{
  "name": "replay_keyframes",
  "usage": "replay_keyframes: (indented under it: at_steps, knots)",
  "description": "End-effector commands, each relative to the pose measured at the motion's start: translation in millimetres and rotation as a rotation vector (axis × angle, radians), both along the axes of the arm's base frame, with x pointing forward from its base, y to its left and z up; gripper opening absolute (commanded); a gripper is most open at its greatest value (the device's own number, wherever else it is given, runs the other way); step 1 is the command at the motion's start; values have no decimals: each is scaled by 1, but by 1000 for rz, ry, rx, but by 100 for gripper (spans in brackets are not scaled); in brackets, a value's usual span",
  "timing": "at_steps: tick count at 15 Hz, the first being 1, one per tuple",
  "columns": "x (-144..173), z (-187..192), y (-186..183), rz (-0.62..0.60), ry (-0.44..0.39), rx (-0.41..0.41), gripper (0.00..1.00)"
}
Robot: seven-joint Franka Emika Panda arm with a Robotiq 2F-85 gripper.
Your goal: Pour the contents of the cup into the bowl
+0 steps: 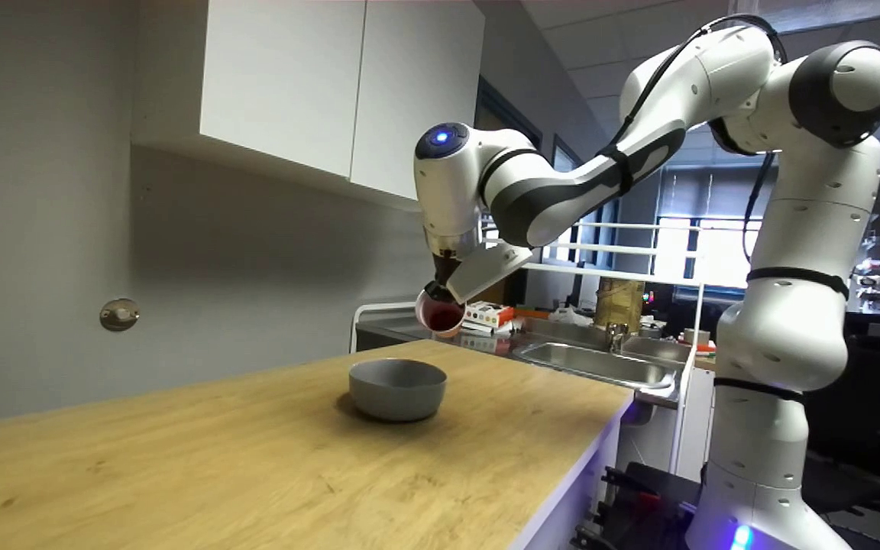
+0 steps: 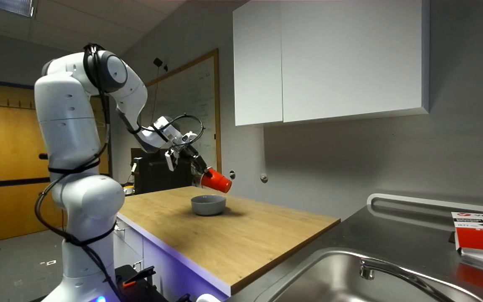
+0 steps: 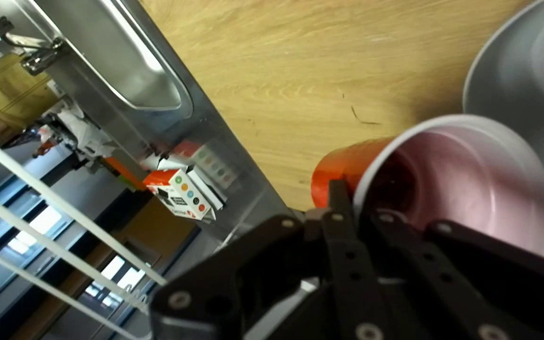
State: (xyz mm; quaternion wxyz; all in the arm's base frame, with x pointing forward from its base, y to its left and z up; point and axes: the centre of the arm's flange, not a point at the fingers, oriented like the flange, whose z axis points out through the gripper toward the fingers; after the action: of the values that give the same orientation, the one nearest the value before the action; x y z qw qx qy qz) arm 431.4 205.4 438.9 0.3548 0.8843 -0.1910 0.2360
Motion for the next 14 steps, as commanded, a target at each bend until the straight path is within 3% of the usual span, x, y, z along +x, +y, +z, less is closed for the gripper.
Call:
replay_keyframes:
  at_steps: [1,7,14]
  knots:
    - [11,-10,35,22,-83,-138,2]
    - [9,-31,58,69,-275,-344,1]
    - [9,-42,65,43,-472,-491,1]
